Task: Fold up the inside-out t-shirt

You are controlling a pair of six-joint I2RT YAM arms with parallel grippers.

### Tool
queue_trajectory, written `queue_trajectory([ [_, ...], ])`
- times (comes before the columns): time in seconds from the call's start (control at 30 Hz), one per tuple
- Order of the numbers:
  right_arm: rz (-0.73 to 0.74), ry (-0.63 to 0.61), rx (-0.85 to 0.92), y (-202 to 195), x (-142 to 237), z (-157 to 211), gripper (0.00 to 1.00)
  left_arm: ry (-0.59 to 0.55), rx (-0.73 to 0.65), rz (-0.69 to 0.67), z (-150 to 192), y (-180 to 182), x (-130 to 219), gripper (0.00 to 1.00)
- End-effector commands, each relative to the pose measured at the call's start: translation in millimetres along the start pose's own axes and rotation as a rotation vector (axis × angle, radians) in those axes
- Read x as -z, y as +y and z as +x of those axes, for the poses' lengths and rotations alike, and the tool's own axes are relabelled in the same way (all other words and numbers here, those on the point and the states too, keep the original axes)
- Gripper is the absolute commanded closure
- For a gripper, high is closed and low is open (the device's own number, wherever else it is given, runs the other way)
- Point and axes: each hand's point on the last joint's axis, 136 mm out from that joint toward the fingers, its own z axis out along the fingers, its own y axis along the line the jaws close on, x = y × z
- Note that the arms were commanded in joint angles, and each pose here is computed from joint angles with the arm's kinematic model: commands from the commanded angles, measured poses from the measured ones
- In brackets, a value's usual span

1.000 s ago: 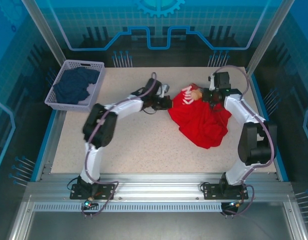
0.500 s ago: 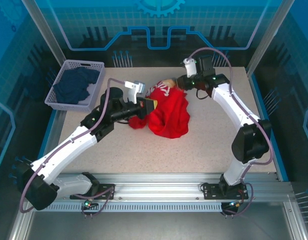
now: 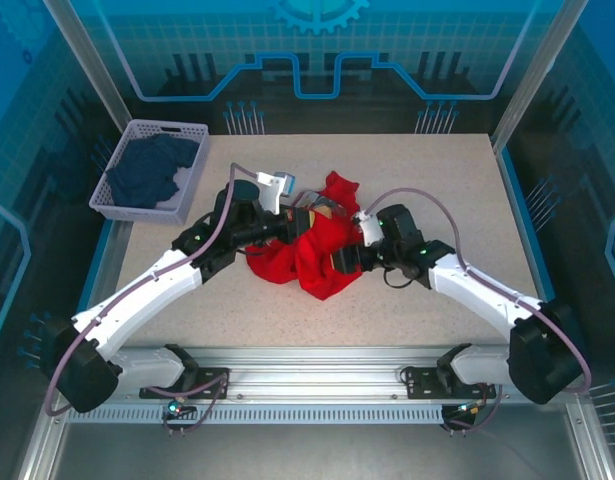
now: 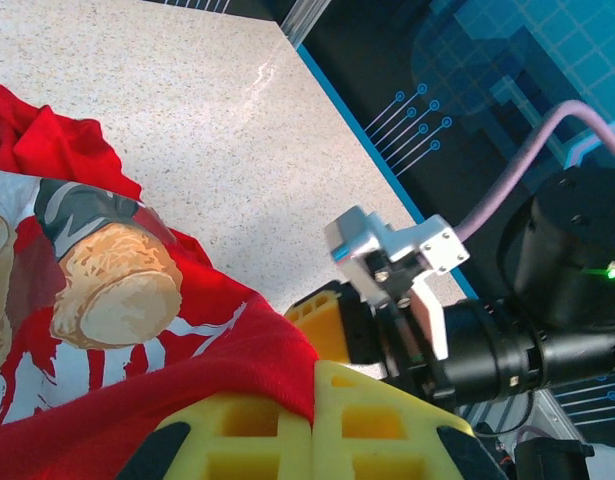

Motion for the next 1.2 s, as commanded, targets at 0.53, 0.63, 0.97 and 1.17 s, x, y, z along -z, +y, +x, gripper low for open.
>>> queue_trajectory([
  [0.53,-0.407,-0.097,-0.009,44.1,56.8,-29.9,1.0,0.095,-0.027,-0.456,32.1,106.0,2.5,0.89],
  [0.63,-0.395,-0.108,-0.016,37.5,65.2,-33.9,1.0,0.121,-0.051,-0.426,44.0,106.6,-3.6,0.74],
  [0.97,-0.393,-0.076,-0.063,32.4,67.5,-52.4,1.0,0.09,-0.432,-0.138,69.2,14.4,-10.1,0.43],
  [1.17,-0.387,-0.087,-0.074,30.3,69.3,-53.8,1.0,0.215,-0.493,-0.103,95.3,2.2,-54.9,0.38],
])
